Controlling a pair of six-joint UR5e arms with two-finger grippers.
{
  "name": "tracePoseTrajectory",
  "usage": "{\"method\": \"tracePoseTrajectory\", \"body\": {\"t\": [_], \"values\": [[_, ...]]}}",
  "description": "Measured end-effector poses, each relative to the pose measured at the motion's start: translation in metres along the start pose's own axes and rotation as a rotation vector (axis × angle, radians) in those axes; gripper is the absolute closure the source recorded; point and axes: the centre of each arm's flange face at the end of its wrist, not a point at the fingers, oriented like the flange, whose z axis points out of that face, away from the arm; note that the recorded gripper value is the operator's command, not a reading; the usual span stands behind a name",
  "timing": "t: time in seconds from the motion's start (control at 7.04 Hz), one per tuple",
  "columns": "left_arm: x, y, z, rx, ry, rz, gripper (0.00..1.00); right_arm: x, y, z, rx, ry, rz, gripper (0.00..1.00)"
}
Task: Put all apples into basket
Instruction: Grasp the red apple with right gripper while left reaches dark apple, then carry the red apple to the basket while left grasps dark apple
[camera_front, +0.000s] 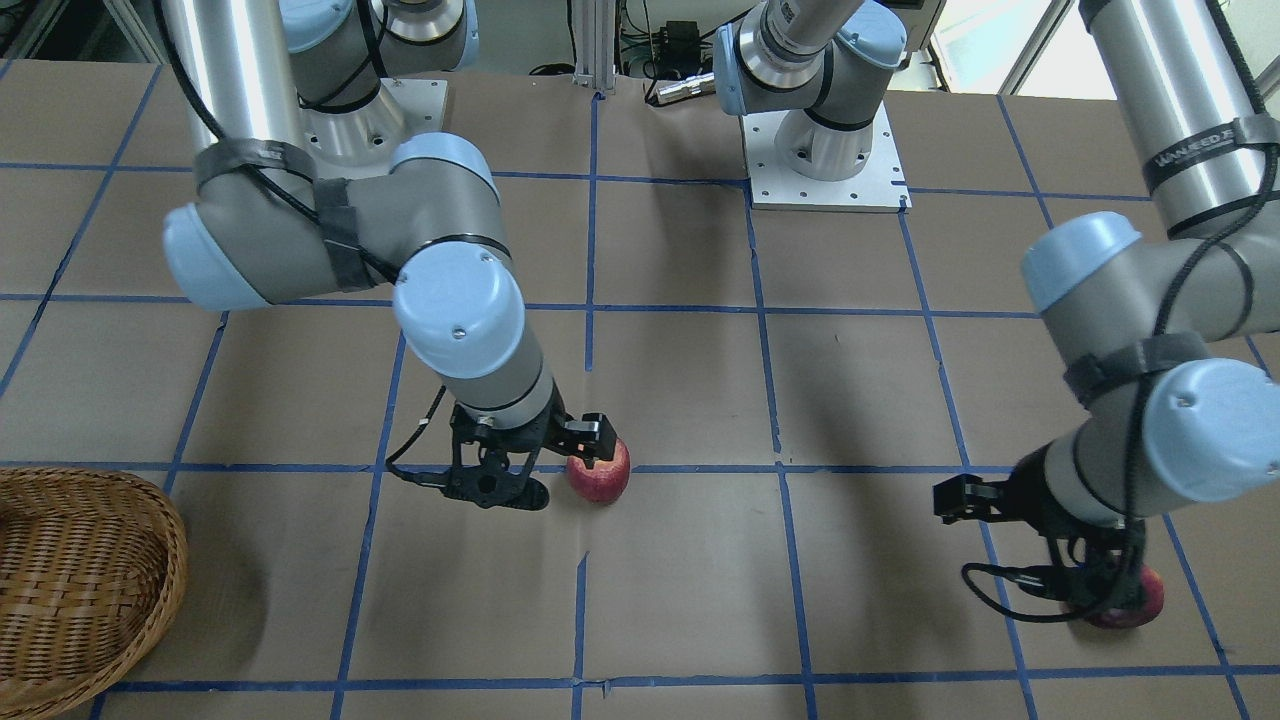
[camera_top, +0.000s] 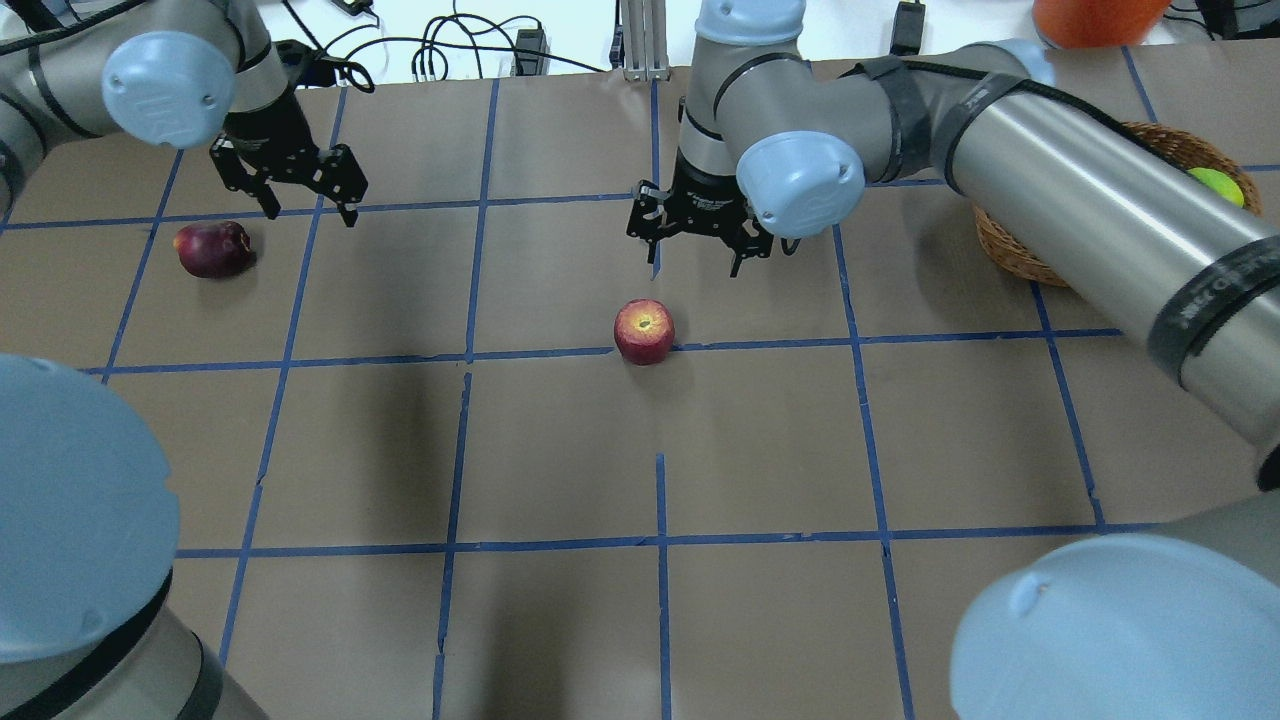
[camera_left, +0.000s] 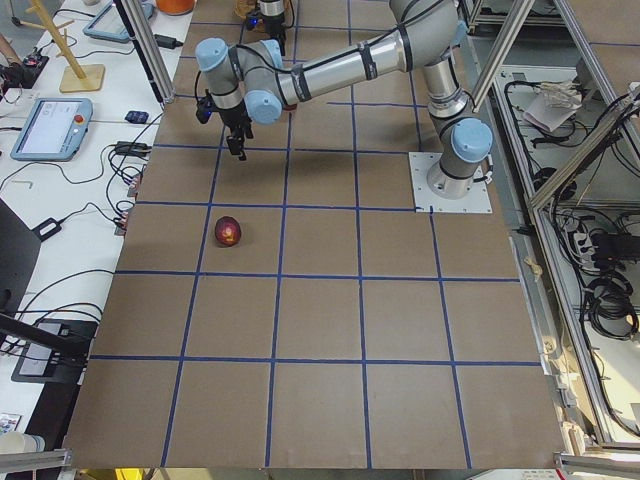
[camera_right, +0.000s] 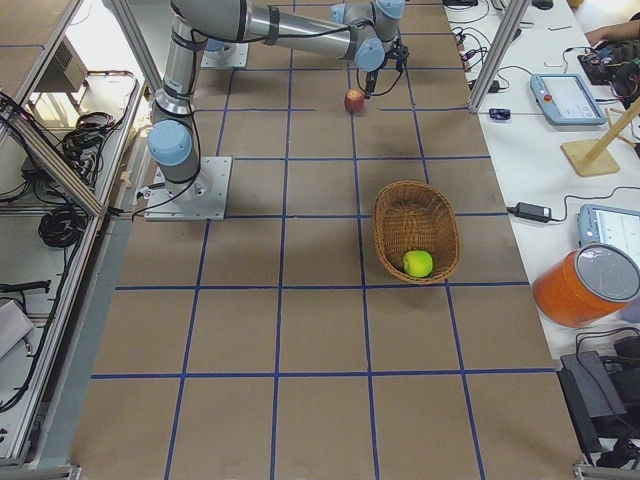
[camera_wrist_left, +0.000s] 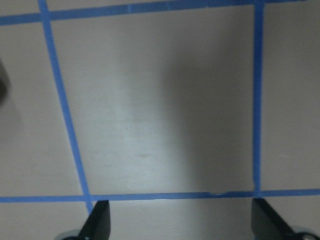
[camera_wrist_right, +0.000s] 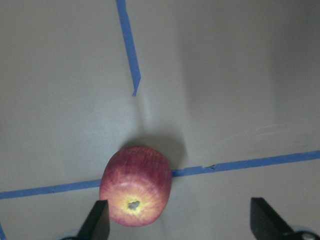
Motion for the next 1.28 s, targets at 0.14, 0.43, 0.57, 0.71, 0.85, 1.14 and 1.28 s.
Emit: {"method": "tracePoseTrajectory", "body": {"t": [0.14,0.43,0.57,0.71,0.85,1.14,1.28], "values": [[-0.051,0.004,0.014,0.032,-0.012,0.076,0.0,-0.021,0.012,0.028,-0.02,0.012,0.006,0.0],[-0.127,0.009,0.053,0.104,-0.065,0.18,0.0,-0.037,0.021,0.064,-0.052,0.032,0.011,0.0],[-0.15,0.012,0.073,0.115,-0.074,0.19,0.0,-0.039,0.022,0.077,-0.066,0.042,0.01,0.0],[-0.159,0.011,0.088,0.122,-0.072,0.19,0.0,-0.04,0.023,0.088,-0.078,0.051,0.009,0.59],[-0.162,0.007,0.1,0.137,-0.061,0.188,0.0,-0.04,0.021,0.094,-0.081,0.056,0.006,1.0],[-0.163,-0.001,0.113,0.17,-0.031,0.187,0.0,-0.039,0.012,0.086,-0.05,0.045,-0.001,1.0],[-0.164,-0.002,0.117,0.175,-0.022,0.186,0.05,-0.036,0.003,0.071,-0.025,0.034,0.005,1.0]]}}
